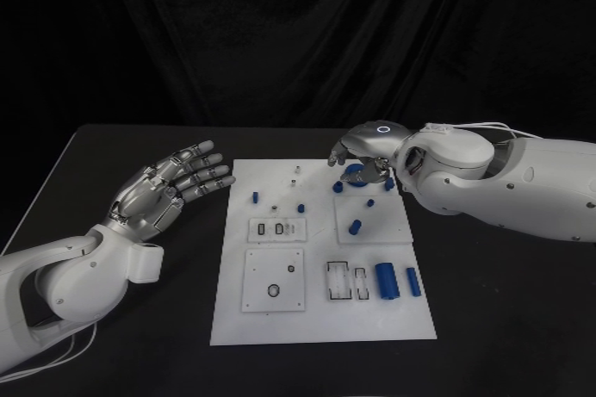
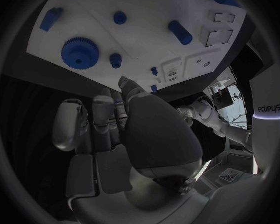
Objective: Assemble the parts on the task board
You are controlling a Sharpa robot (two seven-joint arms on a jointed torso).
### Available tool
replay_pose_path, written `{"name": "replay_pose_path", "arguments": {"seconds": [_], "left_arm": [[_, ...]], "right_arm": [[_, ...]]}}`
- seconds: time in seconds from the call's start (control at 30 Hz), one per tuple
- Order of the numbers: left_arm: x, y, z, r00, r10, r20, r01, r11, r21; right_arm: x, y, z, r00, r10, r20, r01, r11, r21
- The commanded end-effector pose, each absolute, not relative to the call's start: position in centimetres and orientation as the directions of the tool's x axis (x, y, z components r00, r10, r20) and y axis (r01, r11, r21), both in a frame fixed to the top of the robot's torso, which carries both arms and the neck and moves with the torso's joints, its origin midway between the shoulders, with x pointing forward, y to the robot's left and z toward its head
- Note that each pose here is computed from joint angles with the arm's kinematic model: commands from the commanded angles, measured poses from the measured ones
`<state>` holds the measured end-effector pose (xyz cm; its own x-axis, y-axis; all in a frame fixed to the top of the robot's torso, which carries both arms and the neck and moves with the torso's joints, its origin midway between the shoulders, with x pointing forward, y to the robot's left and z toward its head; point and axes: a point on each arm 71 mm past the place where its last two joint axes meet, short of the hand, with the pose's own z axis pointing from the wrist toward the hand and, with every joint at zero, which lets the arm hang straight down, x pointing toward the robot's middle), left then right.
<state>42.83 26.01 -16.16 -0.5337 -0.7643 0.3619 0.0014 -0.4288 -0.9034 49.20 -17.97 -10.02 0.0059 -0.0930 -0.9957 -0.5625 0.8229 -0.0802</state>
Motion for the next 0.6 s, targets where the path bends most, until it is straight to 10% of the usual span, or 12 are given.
{"name": "replay_pose_path", "arguments": {"seconds": [0.03, 0.6], "left_arm": [[42.8, 26.7, -14.8, -0.54, -0.757, 0.368, 0.164, -0.523, -0.837], [42.8, 26.7, -14.8, -0.543, -0.754, 0.37, 0.159, -0.525, -0.836]], "right_arm": [[49.2, -18.1, -10.3, 0.035, -0.139, -0.99, -0.545, 0.828, -0.135], [49.3, -18.1, -11.4, 0.002, -0.162, -0.987, -0.54, 0.831, -0.137]]}}
